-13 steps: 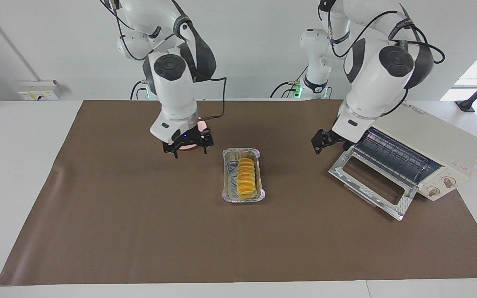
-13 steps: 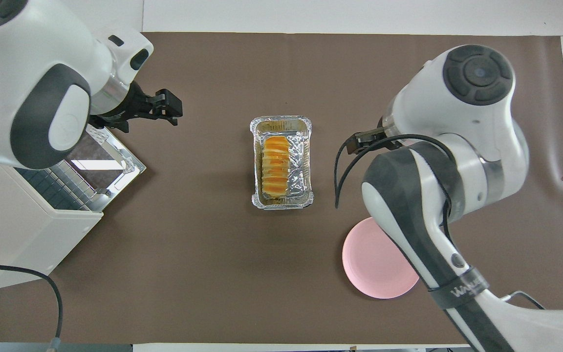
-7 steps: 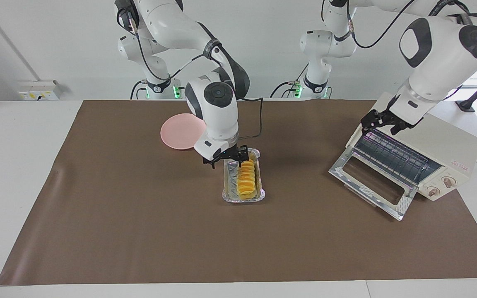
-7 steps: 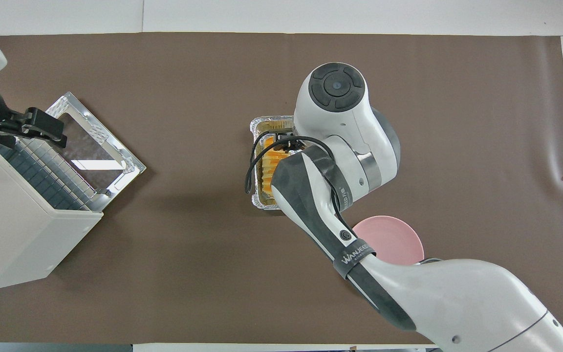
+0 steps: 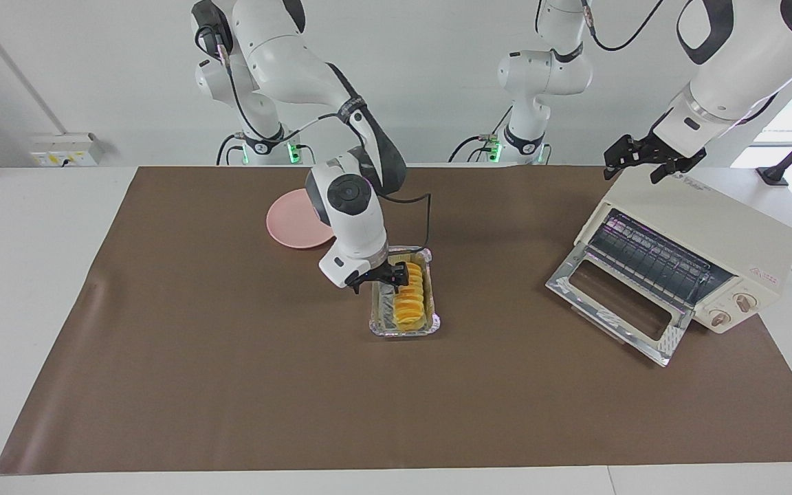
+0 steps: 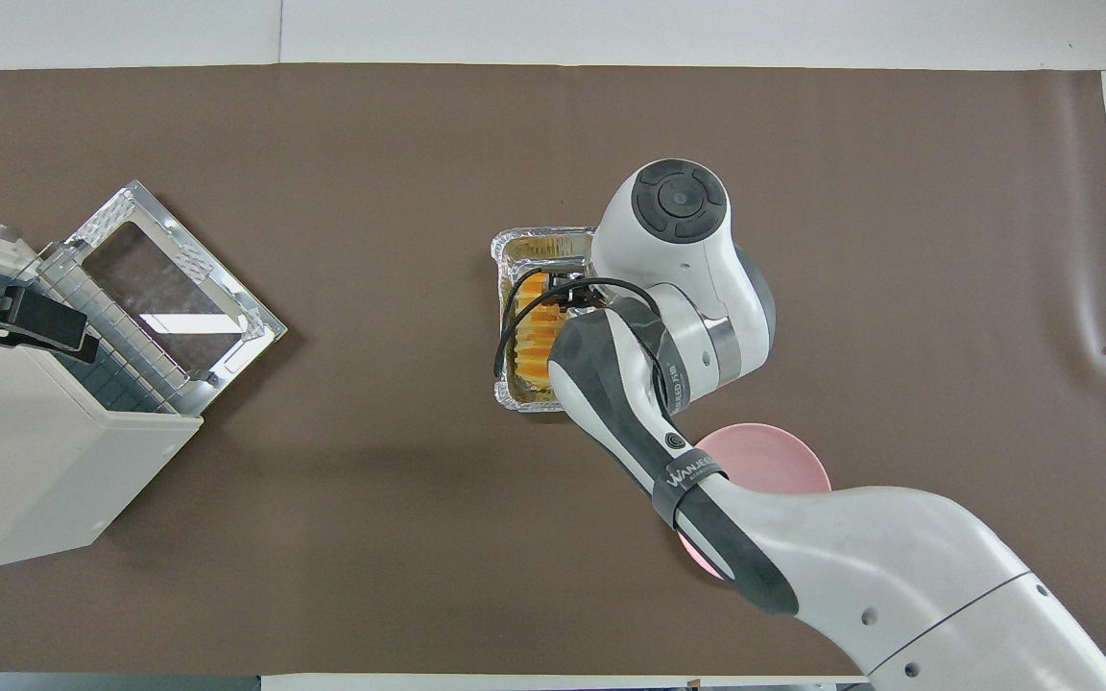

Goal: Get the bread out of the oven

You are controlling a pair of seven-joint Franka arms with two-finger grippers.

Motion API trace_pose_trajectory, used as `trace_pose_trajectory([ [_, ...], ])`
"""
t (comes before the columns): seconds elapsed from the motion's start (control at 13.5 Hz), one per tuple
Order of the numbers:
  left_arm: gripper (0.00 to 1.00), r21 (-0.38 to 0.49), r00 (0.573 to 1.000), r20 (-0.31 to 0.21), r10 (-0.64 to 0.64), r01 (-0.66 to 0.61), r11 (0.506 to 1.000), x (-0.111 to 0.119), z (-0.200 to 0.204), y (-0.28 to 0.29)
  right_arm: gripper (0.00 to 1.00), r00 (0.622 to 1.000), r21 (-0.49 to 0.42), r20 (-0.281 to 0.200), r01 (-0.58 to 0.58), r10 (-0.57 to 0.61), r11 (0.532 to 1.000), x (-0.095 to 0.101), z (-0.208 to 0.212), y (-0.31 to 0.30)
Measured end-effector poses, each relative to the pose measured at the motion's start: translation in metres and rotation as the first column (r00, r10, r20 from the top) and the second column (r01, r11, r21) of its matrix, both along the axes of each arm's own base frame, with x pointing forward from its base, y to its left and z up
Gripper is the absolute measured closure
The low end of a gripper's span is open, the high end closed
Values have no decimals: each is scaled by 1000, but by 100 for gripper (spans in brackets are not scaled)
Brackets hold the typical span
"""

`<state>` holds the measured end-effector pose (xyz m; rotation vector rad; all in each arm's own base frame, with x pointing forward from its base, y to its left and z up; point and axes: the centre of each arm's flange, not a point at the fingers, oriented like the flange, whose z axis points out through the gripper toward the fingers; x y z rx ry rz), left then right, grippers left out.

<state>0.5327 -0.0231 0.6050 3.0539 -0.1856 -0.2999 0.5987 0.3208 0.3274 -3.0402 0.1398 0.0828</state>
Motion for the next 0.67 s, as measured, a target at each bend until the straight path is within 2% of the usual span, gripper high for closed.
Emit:
trace_pose_trajectory([
  [0.15,0,0,1000,0,11,-11,1000,-1,1,6,40,1000,-8,-16,4,-4,1000,-5,-8,-2],
  [0.3,0,-1,1000,0,12,-12,1000,-2,1,7,62,1000,-14,-29,4,-4,1000,-9,-14,-4],
  [0.37,0,-1,1000,0,9,-9,1000,-2,1,6,70,1000,-16,-31,3,-4,1000,-10,-15,-4],
  [0.52,0,-1,1000,0,2,-2,1000,-2,1,3,96,1000,-13,-28,1,-1,1000,-11,-12,-3],
  [0.67,0,0,1000,0,2,-2,1000,-2,1,4,98,1000,-8,-16,3,-3,1000,-9,-5,-4],
])
